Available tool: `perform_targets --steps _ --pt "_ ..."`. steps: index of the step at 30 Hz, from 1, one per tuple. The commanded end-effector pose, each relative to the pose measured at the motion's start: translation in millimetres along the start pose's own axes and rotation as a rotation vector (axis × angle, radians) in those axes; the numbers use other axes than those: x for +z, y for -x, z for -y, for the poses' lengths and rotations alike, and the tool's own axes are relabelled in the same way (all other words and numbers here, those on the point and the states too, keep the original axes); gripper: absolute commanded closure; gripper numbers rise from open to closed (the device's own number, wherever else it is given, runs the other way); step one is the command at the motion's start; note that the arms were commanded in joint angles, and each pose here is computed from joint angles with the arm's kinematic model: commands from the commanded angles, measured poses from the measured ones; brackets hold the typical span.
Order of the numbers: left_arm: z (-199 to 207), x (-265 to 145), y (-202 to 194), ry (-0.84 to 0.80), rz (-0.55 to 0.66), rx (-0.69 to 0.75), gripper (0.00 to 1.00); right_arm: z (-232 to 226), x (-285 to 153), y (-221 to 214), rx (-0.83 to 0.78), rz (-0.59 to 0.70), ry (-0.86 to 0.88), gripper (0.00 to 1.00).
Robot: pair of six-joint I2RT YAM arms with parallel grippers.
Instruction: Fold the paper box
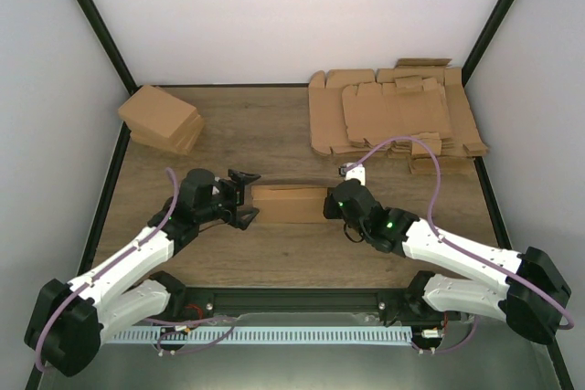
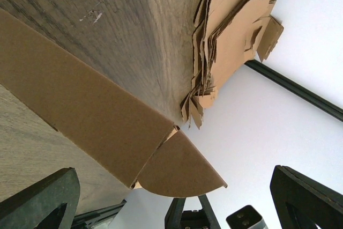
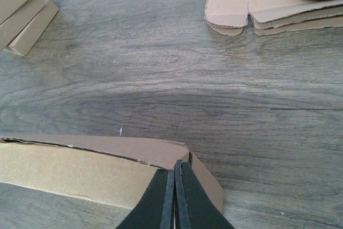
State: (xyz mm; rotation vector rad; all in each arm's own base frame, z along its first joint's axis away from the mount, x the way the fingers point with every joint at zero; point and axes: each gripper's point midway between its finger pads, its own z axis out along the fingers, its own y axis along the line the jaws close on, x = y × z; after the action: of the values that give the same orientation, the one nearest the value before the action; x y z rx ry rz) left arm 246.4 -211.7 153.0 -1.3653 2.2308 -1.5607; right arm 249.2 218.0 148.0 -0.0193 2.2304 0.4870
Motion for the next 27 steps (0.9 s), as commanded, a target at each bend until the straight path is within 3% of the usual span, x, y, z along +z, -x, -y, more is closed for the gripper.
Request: perform_targets --steps 1,14,27 --pt "8 0 -4 -0.014 -0.01 0.007 0.0 36 2 -79 -0.115 -0.293 -0.104 0.99" --pt "5 1 0 -0.01 0.016 -0.019 0.17 37 2 -80 -0.116 -0.294 -0.104 0.99" --pt "-14 3 7 0.035 0.041 -0.05 0.5 37 2 -82 -0.113 -0.304 -0.101 0.99"
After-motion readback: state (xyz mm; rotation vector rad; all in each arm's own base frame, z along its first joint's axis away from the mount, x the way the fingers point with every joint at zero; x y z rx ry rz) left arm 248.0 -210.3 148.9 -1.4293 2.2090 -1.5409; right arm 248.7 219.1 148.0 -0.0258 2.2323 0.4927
